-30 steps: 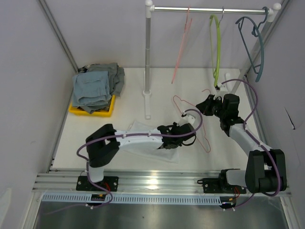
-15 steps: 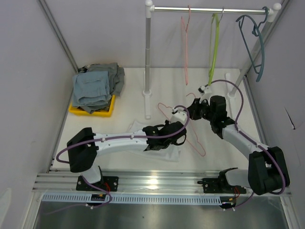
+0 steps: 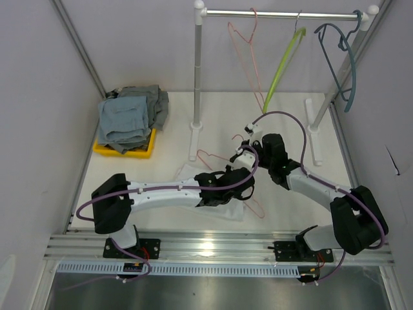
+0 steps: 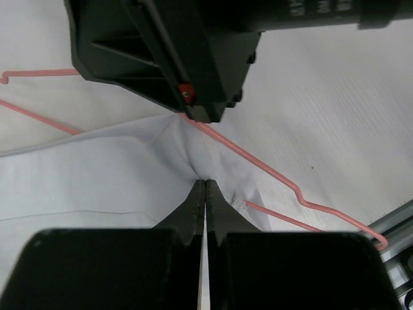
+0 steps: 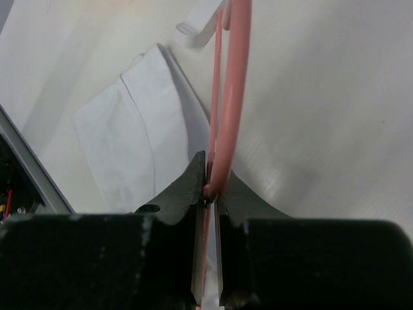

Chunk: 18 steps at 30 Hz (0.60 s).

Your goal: Place the skirt on the hanger

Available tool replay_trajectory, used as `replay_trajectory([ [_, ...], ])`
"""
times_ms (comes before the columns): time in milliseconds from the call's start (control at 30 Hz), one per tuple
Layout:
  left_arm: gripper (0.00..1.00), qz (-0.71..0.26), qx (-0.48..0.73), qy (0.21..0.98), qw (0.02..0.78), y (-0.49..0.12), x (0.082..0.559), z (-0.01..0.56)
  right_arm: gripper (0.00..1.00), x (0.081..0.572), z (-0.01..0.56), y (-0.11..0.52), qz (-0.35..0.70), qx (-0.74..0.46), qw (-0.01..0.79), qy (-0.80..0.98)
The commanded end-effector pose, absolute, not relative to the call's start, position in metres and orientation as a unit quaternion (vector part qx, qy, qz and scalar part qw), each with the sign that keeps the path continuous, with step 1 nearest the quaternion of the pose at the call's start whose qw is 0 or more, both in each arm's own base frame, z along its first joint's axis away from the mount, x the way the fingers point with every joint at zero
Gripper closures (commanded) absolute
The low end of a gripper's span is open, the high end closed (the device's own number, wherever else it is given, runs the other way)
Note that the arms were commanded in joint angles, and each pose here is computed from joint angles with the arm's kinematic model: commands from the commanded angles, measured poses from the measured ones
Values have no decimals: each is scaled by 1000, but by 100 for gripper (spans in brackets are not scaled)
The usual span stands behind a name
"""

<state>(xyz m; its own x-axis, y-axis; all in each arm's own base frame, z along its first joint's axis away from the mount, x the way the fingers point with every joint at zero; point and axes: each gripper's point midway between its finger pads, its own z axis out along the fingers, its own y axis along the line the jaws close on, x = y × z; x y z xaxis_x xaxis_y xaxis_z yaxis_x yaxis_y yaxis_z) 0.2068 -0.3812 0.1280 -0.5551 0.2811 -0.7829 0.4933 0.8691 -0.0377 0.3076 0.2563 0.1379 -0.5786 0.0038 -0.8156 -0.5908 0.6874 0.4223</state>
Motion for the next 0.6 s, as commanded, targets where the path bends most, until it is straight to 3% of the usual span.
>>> replay_trajectory([
  [0,100,-158,202,864,434,-403,210,146,100,316,150,268,361,-193,437,801],
  [67,100,-152,207,868,425,-406,210,135,100,316,148,270,364,-194,436,800],
  [300,82,-171,212,860,432,-407,208,151,100,307,140,267,364,-197,433,801],
  [500,56,-168,194,863,434,-390,207,169,100,294,131,263,375,-199,430,797],
  [567,54,-147,164,875,432,-366,214,170,100,289,126,263,381,-201,425,796],
])
